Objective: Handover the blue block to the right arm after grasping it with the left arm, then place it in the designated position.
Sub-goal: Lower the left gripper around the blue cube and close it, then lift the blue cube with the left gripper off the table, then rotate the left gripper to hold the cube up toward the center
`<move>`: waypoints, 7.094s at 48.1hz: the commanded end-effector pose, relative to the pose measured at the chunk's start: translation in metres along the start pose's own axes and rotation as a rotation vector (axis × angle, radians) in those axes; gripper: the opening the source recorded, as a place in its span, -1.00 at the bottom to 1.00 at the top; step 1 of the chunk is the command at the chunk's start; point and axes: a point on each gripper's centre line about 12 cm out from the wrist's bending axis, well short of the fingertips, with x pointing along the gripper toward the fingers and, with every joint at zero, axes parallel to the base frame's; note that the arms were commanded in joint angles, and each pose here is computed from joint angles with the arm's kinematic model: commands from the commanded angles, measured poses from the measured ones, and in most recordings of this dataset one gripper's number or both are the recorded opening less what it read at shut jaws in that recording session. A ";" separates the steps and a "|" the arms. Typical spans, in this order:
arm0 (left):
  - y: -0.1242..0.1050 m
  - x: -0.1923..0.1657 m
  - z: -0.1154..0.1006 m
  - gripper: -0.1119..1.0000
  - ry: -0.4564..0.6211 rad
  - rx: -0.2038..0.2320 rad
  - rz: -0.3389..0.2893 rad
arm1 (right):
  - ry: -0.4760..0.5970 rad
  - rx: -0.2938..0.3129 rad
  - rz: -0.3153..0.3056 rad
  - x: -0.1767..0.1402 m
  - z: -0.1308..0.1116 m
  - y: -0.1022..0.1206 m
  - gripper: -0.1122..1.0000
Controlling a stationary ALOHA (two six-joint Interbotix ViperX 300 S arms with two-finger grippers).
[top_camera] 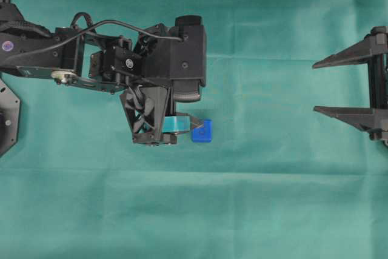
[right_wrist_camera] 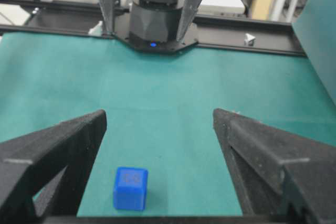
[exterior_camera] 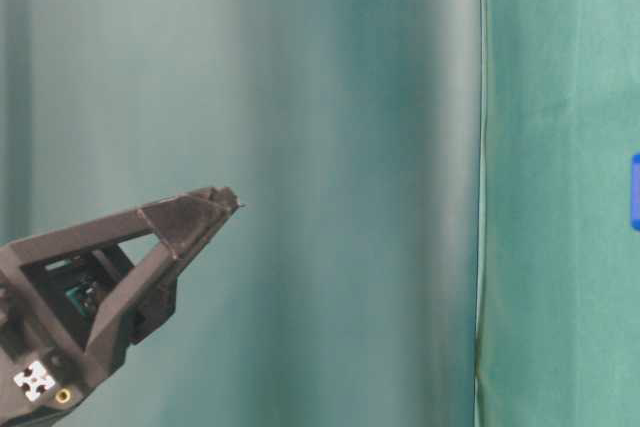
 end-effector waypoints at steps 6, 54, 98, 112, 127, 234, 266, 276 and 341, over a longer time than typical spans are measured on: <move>0.000 -0.002 0.004 1.00 -0.032 0.003 0.001 | -0.029 -0.003 0.001 0.002 0.012 0.000 0.87; 0.000 0.119 -0.087 1.00 0.100 0.004 0.000 | -0.003 -0.003 -0.001 0.006 0.006 0.000 0.87; 0.000 0.176 -0.123 1.00 0.147 0.000 0.000 | 0.018 -0.005 -0.002 0.009 0.000 0.000 0.87; -0.001 0.176 -0.123 0.94 0.143 0.004 -0.001 | 0.021 -0.005 -0.002 0.009 0.000 0.000 0.87; -0.003 0.175 -0.125 0.04 0.146 0.013 -0.005 | 0.020 -0.005 -0.002 0.009 0.000 0.000 0.87; -0.003 -0.014 0.015 0.04 -0.060 0.012 -0.001 | 0.023 -0.006 -0.004 0.009 0.001 -0.001 0.87; -0.003 -0.014 0.015 0.04 -0.060 0.012 -0.001 | 0.021 -0.009 -0.003 0.009 0.002 0.000 0.87; -0.003 -0.014 0.015 0.04 -0.060 0.012 -0.001 | 0.024 -0.009 -0.002 0.009 0.001 0.000 0.87; -0.003 -0.037 0.015 0.04 -0.259 0.018 -0.002 | 0.024 -0.012 -0.002 0.010 0.002 0.000 0.87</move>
